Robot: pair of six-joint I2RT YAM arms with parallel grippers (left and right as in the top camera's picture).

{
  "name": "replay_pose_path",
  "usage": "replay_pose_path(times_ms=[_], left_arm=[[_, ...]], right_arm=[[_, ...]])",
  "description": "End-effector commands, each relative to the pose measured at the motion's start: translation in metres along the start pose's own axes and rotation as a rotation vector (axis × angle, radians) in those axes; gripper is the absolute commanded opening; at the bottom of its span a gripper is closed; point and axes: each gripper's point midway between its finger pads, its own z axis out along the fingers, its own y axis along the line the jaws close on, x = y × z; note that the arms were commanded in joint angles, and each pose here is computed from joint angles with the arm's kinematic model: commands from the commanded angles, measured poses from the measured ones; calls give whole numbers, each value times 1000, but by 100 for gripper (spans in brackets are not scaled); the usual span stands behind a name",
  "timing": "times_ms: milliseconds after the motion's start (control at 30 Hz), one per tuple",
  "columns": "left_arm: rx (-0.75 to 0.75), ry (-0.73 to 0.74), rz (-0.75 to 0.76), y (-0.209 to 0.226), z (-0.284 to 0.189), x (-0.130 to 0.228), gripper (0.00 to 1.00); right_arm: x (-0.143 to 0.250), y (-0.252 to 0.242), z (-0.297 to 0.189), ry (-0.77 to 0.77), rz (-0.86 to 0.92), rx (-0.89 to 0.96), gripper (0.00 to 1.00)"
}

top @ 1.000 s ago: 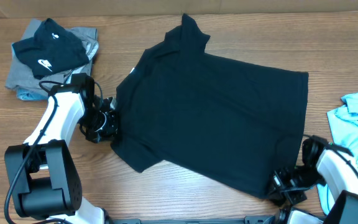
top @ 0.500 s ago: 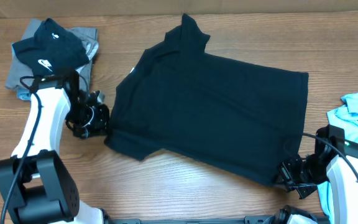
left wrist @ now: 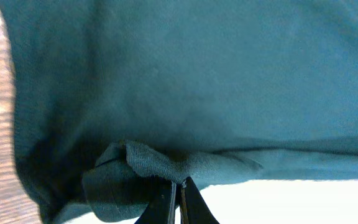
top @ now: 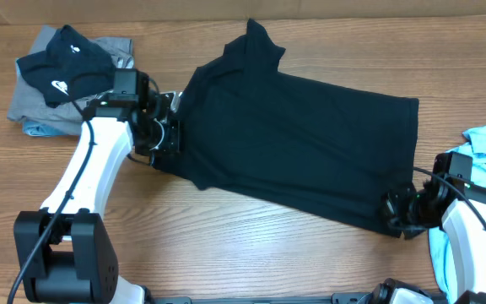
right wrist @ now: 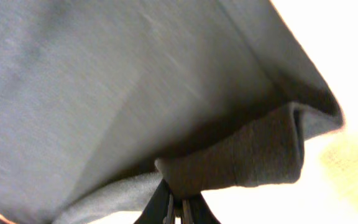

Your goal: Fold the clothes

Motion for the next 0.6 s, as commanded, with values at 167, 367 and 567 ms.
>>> replay_pose_path(times_ms=[167, 367, 567], left_arm=[[-110, -176, -66, 10, -14, -40, 4], [-89, -259, -75, 5, -18, -60, 10], [-87, -280, -68, 4, -19, -65, 51]], right_arm=[[-23, 22, 7, -47, 6, -58, 4], [-35, 33, 8, -86, -11, -99, 5], [-41, 42, 7, -110, -42, -137, 45]])
